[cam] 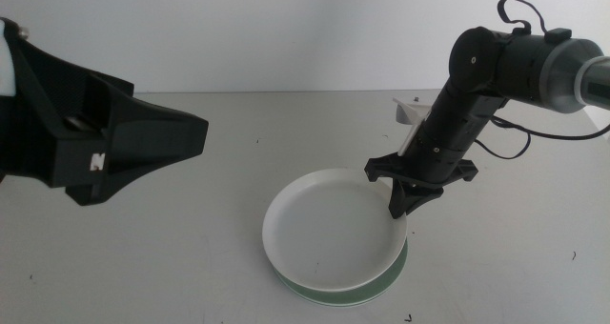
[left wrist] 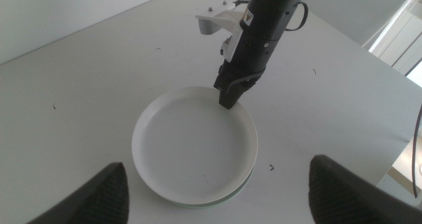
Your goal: Stack the three bowls on top of each other.
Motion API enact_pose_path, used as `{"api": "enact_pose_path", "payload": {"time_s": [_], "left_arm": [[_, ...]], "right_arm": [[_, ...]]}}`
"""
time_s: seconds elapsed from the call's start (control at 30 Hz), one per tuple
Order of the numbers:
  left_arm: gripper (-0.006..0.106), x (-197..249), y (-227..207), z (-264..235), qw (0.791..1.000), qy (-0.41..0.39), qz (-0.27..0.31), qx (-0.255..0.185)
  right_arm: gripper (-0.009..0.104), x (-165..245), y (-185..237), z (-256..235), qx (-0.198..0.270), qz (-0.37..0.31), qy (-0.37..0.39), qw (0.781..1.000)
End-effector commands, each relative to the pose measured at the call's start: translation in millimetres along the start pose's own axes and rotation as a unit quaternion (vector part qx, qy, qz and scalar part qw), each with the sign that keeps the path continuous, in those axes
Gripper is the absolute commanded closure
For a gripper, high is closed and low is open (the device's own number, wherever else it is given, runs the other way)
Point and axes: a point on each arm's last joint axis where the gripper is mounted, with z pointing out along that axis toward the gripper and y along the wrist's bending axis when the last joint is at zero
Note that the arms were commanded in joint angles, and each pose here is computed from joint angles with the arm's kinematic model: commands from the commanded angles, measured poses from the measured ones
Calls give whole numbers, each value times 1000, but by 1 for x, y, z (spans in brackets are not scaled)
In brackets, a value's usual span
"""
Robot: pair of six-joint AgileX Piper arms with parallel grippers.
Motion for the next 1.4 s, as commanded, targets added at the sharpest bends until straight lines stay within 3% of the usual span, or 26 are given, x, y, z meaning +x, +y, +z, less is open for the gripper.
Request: {"api": "enact_pose_path", "payload": {"time_s": [0.0, 0.43, 0.6, 0.8, 0.93, 1.37], "left_arm": [[-1, -12, -3, -7, 999, -45, -7, 4], [-1, -12, -3, -7, 999, -45, -7, 4], [-1, -12, -3, -7, 999, -45, -7, 4], [-1, -12, -3, -7, 999, -45, -7, 4], [-1, -12, -3, -7, 999, -45, -7, 4], [-1, -12, -3, -7, 999, -45, -7, 4]], "right_arm": [[96, -2, 9, -19, -10, -14, -33, 999], [93, -3, 3, -10, 6, -32, -19, 999], [74, -1, 3, -10, 7, -38, -7, 999], [44, 1, 4, -13, 7, -41, 1, 999], [32, 5, 8, -26, 5, -52, -10, 999], [31, 40, 32, -133, -1, -120, -148, 982]]}}
